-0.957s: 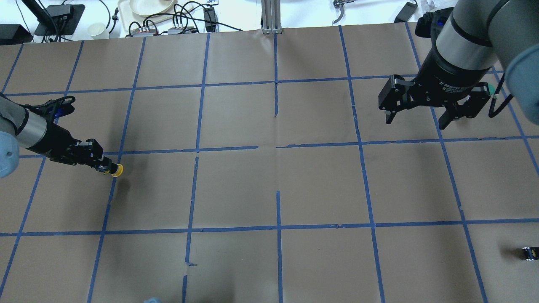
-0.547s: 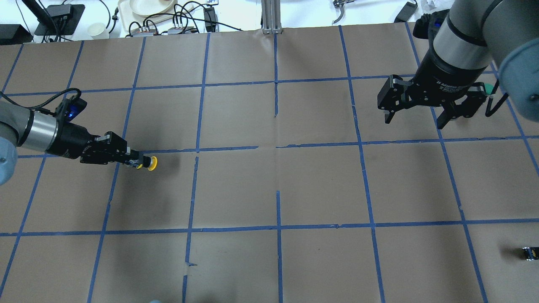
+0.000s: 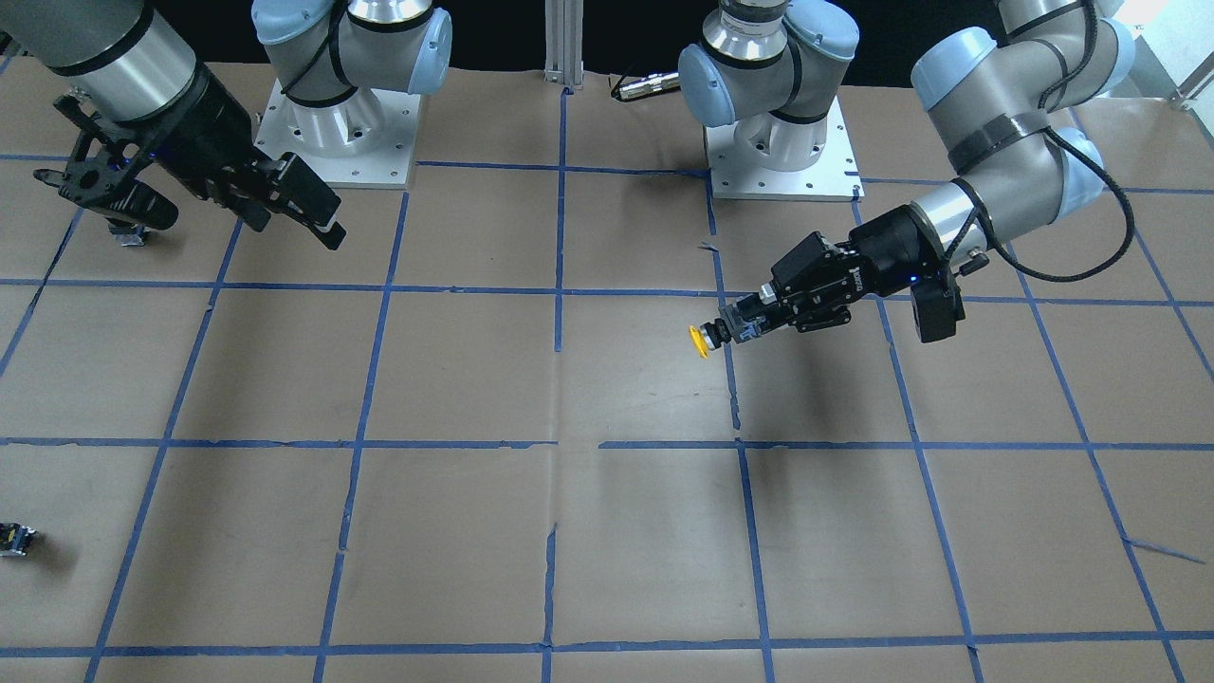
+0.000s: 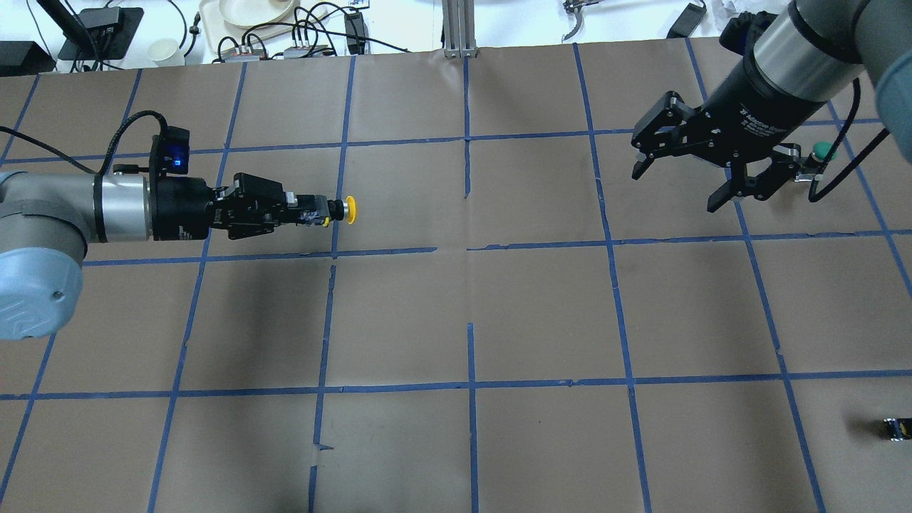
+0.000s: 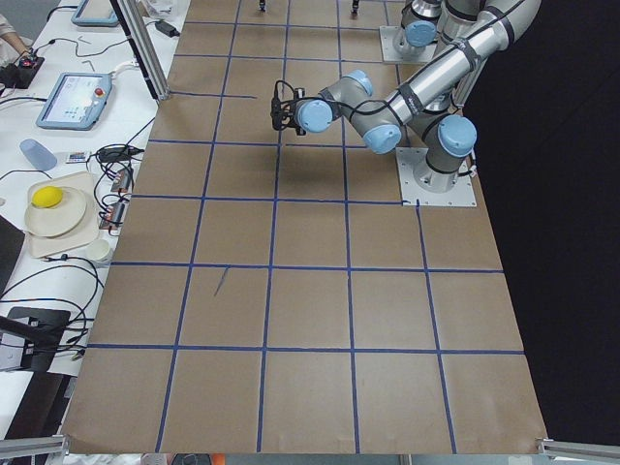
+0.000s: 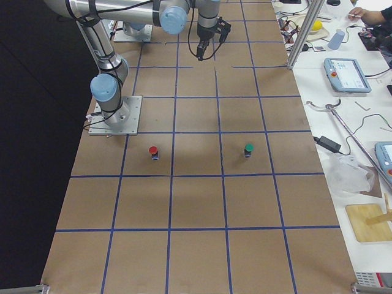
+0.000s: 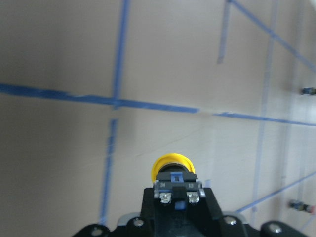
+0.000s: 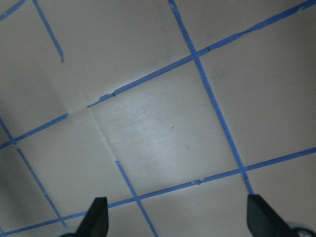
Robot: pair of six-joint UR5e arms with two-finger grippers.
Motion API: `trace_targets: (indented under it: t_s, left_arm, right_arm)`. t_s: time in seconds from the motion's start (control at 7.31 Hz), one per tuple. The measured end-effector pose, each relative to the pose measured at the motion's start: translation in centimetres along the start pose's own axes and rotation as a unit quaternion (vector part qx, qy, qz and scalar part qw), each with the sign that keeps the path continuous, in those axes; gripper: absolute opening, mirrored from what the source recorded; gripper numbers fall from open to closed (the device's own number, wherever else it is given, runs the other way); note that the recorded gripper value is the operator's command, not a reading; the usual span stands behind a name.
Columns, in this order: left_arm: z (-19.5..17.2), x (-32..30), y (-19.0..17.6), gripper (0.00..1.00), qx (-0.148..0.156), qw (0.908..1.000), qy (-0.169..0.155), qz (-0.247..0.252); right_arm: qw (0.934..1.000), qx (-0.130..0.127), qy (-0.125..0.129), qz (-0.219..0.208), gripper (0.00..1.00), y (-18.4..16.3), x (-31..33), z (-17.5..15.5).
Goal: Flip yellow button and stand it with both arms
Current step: 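Lift the button with the left gripper toward the right gripper while right arm approaches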
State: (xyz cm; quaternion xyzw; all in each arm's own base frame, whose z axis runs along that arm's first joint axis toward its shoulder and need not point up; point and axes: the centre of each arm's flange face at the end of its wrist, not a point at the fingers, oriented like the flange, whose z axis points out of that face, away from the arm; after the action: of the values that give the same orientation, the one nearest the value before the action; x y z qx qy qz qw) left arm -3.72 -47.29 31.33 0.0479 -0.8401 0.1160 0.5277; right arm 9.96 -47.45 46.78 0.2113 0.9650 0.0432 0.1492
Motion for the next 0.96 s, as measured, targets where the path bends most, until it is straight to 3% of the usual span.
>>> trace_targets:
  t_s: [0.27, 0.41, 0.68, 0.96]
  left_arm:
    - [3.2, 1.3, -0.8, 0.18, 0.01, 0.9963, 0.086, 0.002]
    - [4.6, 1.2, -1.0, 0.18, 0.009, 0.9931, 0.117, -0.004]
    - [7.5, 1.2, -0.9, 0.18, 0.005, 0.9844, 0.175, -0.019]
    - [10.8, 2.8, -0.2, 0.18, -0.004, 0.9722, 0.234, -0.014]
  right_arm:
    - [0.9953, -0.025, -0.079, 0.051, 1.0, 0.0, -1.1, -0.2]
    - [0.9885, -0.041, -0.122, 0.081, 1.0, -0.3, -1.4, -0.4]
    - [0.9669, -0.082, -0.195, 0.142, 1.0, -1.3, -1.7, -0.5]
    - [0.9484, -0.115, -0.235, 0.179, 1.0, -1.4, -2.3, 0.2]
